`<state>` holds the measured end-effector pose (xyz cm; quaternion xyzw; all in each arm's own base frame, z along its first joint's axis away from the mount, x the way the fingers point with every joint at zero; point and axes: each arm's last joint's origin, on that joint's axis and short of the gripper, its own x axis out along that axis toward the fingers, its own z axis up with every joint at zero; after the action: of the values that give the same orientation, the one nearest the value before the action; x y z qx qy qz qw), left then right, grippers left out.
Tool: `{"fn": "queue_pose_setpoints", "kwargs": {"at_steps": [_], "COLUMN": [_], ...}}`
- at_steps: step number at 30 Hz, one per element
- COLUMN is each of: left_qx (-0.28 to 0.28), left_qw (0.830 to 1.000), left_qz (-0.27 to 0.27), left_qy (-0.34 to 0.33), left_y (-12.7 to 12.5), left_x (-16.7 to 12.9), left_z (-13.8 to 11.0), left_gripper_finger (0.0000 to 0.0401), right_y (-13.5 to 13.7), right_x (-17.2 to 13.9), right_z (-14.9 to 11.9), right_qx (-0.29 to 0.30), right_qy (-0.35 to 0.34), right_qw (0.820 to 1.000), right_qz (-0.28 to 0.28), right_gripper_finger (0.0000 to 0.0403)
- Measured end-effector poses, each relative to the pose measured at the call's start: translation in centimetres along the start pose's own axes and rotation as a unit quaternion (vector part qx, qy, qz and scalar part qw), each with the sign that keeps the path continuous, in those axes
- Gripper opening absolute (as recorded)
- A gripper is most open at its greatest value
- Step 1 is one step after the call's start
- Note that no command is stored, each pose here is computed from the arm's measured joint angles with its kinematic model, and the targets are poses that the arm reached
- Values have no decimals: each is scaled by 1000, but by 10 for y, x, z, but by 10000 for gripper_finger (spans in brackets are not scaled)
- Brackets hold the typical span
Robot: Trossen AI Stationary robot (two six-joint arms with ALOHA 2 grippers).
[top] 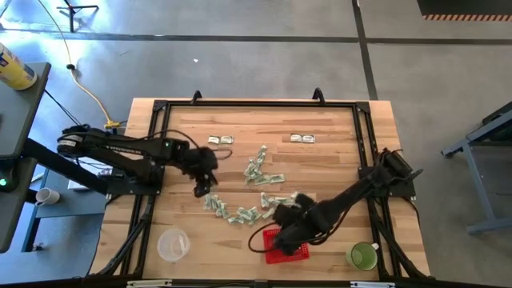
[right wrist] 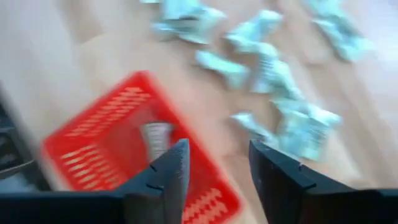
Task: Pick and place items into bin
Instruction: Put the green stevia packet into the red bin
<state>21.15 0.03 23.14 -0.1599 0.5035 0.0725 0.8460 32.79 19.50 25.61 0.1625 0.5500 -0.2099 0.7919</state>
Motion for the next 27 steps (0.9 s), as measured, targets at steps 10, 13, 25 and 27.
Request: {"fn": "queue_pose_setpoints", "kwargs": {"at_steps": [10,13,25,27], "left_qx": [30,73,165,174], "left_qw": [993,993,977,973], "left_qz": [104,92,115,116], "left_qy": [-35,-5,72,100], "left_y": [93,114,152,155], "left_x": [-19,-11,58,66], "left_z": [33,32,41,37], "left_gripper_finger": [241,241,241,241], "right_y": [-33,-40,-76,-83], "right_x": [4,9,5,2], "right_z": [7,14,20,17], "right_qx": [23,-7,-59,-50], "right_qy": [58,77,105,97], "right_qw": [992,989,971,972], "right_qz": [-114,-122,-206,-210], "right_gripper_finger": [216,225,229,227]}}
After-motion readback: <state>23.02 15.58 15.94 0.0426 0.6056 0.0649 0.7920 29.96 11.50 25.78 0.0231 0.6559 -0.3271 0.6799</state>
